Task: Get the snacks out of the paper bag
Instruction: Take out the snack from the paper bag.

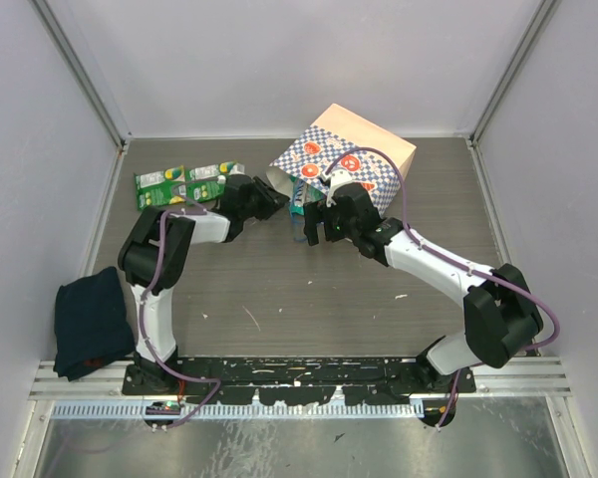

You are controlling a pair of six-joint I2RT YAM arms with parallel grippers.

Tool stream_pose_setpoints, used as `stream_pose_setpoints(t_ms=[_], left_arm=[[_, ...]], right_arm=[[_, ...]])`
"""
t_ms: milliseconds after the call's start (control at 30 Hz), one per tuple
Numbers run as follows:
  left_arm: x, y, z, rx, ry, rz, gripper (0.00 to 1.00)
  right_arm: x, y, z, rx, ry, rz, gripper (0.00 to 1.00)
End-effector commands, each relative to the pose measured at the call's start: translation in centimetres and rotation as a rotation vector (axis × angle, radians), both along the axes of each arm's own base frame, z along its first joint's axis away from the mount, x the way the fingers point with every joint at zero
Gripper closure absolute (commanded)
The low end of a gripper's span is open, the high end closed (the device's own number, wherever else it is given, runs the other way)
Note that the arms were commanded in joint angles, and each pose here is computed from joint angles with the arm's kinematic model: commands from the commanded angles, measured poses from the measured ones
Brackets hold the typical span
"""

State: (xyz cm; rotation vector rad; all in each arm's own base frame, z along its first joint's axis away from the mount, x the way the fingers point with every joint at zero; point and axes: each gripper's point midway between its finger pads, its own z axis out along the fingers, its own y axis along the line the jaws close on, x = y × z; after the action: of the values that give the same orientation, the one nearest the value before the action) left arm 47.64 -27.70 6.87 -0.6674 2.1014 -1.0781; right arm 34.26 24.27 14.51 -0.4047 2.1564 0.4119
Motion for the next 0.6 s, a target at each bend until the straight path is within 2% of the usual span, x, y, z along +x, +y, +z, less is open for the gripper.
stream_pose_setpoints(t_ms=[0,567], left_arm=[[-0.2,0.3,2.9,0.029,-0.070,0.000,0.67],[-1.1,-0.4,1.9,0.017,-0.029,-0.032,0.67]], right_arm=[[0.6,0.6,2.9,0.058,-0.080,0.004,0.03],[0.5,0.6,2.9,0.061,-0.082,0.004,0.03]])
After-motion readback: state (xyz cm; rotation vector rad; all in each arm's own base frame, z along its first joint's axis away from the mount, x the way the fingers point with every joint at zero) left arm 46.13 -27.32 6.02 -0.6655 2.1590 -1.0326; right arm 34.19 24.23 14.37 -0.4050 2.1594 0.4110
